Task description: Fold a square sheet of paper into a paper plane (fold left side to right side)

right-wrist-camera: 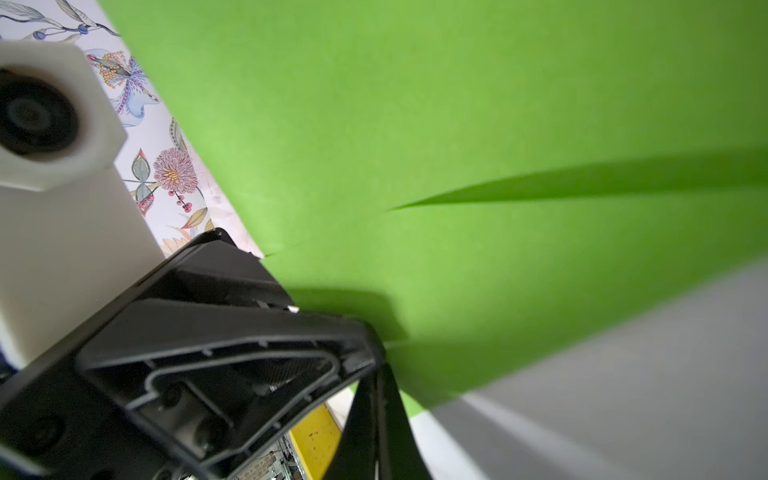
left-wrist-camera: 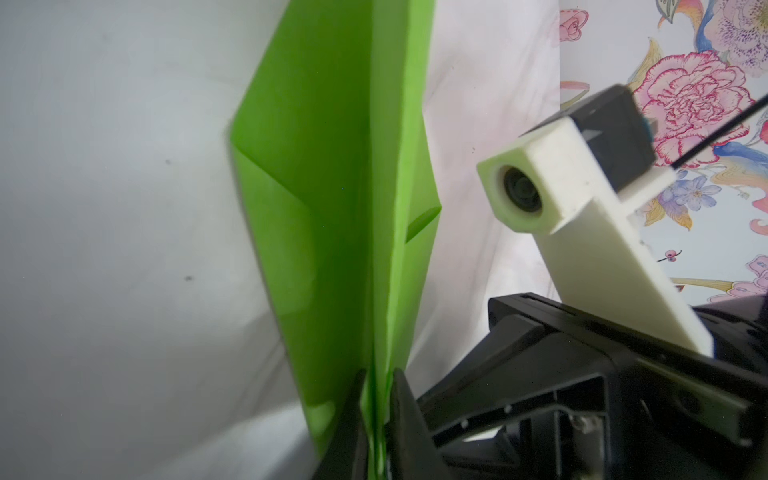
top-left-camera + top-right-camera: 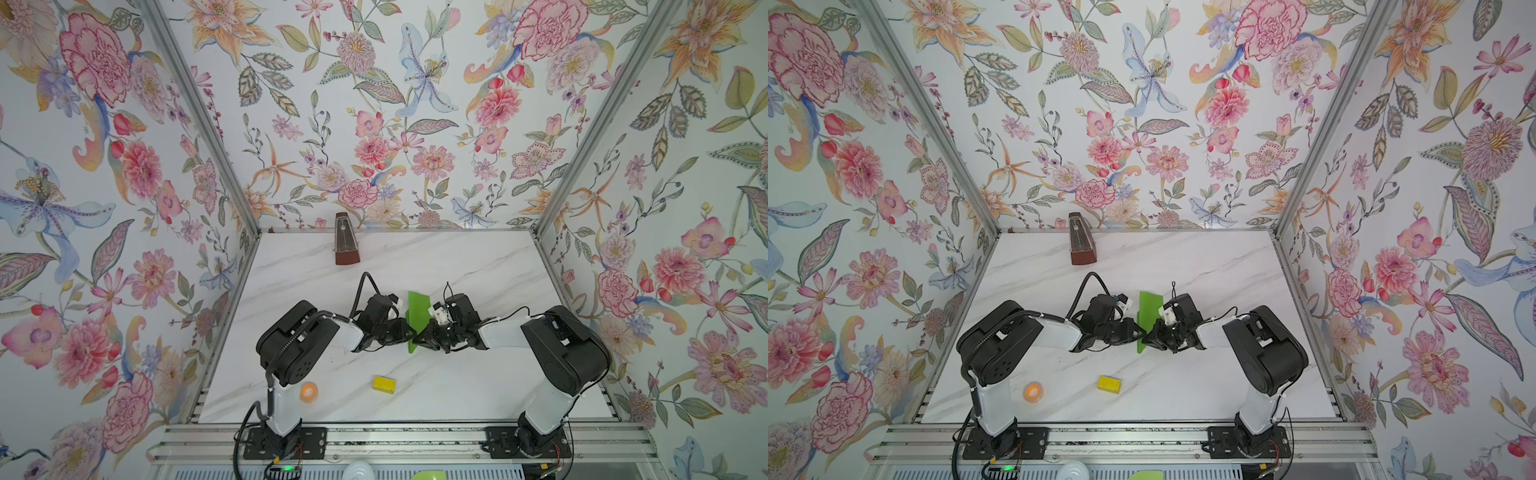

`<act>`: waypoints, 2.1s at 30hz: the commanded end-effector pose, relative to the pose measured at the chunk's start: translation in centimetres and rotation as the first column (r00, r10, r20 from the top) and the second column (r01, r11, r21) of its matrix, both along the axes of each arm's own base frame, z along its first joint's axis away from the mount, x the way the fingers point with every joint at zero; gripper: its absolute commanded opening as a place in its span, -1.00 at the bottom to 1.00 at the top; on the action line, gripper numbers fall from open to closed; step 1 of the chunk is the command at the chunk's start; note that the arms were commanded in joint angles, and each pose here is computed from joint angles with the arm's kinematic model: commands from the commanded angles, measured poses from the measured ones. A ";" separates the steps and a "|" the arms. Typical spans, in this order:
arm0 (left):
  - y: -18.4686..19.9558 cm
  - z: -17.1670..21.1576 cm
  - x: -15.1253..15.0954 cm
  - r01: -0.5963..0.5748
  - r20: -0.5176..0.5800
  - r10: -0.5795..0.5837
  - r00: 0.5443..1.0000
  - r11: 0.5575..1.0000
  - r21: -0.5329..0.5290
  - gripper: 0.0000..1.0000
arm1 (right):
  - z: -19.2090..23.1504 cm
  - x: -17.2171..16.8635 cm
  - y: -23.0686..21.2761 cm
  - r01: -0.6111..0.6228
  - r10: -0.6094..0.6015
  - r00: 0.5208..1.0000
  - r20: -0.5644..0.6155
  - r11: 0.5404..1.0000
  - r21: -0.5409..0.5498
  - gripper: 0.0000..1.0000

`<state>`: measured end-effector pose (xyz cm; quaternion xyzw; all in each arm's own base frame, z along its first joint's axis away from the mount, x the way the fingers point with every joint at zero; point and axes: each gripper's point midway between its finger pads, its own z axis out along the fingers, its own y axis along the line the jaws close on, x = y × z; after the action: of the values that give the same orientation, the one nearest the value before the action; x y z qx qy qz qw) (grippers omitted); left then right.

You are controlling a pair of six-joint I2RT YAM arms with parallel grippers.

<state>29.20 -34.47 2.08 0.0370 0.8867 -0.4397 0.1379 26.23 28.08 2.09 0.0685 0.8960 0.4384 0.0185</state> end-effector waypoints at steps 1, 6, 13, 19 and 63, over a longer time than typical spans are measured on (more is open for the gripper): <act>1.3 -1.3 -0.2 -0.035 -0.035 0.037 0.999 0.999 0.033 -0.76 | -0.3 -0.2 0.4 -0.004 0.004 1.000 -0.014 1.000 0.014 -0.88; 1.6 -1.5 -0.1 -0.052 -0.036 0.053 0.998 0.998 0.031 -0.79 | 0.0 -0.2 0.5 -0.004 0.004 1.000 -0.013 1.000 0.027 -0.88; 2.0 -1.7 0.1 -0.071 -0.041 0.072 0.997 0.997 0.031 -0.80 | 0.8 -1.0 1.7 -0.031 0.032 0.999 -0.006 0.997 0.064 -0.93; 2.0 -1.5 0.3 -0.080 -0.041 0.080 0.996 0.997 0.014 -0.81 | -1.2 -1.7 1.5 -0.028 0.029 0.998 -0.057 0.999 0.018 -0.96; 4.3 -2.0 2.0 0.001 0.030 -0.005 1.000 0.989 0.145 -0.93 | 1.9 0.5 -1.8 0.034 -0.033 0.999 0.016 0.997 -0.072 -0.79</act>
<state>32.11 -30.80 1.91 0.0494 0.9026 -0.3925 0.1699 25.61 28.26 3.12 0.0647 0.9017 0.4273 0.0097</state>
